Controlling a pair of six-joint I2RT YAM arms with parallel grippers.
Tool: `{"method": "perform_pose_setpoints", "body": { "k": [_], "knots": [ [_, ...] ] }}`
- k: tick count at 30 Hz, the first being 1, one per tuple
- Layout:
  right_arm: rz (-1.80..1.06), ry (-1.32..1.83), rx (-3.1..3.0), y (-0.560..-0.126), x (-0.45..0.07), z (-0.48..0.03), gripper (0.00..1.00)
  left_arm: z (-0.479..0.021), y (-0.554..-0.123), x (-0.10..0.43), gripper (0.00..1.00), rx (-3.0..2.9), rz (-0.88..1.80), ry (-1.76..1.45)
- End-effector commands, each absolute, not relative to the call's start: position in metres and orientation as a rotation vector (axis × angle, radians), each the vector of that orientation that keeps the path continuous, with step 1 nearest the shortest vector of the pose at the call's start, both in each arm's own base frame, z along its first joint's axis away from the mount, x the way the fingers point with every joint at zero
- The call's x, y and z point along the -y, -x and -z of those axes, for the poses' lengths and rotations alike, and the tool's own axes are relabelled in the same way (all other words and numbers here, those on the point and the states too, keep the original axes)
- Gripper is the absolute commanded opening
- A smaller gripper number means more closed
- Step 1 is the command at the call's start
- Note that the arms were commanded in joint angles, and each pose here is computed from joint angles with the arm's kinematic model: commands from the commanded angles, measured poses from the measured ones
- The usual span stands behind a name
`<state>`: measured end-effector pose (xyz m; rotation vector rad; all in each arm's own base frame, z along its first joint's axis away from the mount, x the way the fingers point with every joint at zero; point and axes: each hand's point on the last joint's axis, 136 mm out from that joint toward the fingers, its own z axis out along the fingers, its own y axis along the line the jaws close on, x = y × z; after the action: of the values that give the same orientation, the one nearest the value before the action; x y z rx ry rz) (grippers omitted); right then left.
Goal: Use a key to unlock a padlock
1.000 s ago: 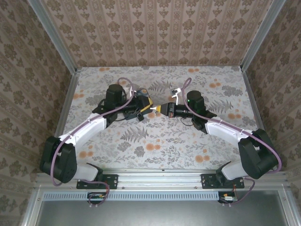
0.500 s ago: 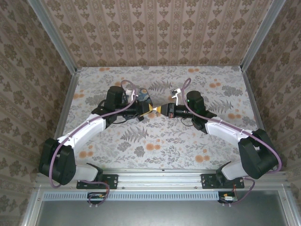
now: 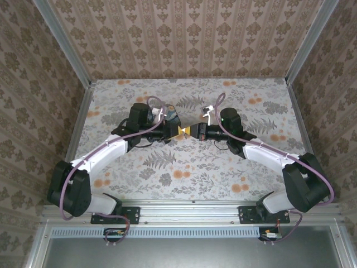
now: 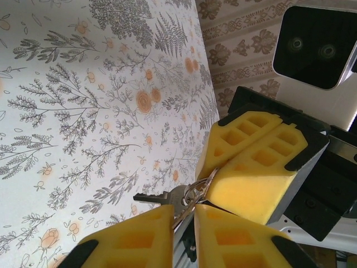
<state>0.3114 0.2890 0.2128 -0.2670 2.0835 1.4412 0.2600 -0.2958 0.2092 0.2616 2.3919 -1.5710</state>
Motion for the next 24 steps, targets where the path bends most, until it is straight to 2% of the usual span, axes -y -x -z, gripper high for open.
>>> {"method": "perform_pose_setpoints", "body": {
  "k": [1, 4, 13, 20, 24],
  "knots": [
    [-1.469, 0.316, -2.036, -0.311, -0.295, -0.234, 0.00, -0.221, -0.261, 0.302, 0.10, -2.338, 1.592, -0.337],
    [-1.466, 0.325, -2.049, -0.310, -0.295, -0.232, 0.01, -0.221, -0.261, 0.302, 0.01, -2.334, 1.595, -0.344],
    [-1.295, 0.360, -2.070, -0.311, -0.264, -0.229, 0.36, -0.228, -0.255, 0.295, 0.00, -2.343, 1.619, -0.337],
    [-1.118, 0.585, -1.990, -0.298, -0.248, -0.240, 0.41, -0.230, -0.247, 0.295, 0.00, -2.356, 1.644, -0.347],
    [-1.075, 0.720, -1.945, -0.292, -0.249, -0.243, 0.44, -0.237, -0.237, 0.298, 0.00, -2.321, 1.629, -0.483]
  ]
}}
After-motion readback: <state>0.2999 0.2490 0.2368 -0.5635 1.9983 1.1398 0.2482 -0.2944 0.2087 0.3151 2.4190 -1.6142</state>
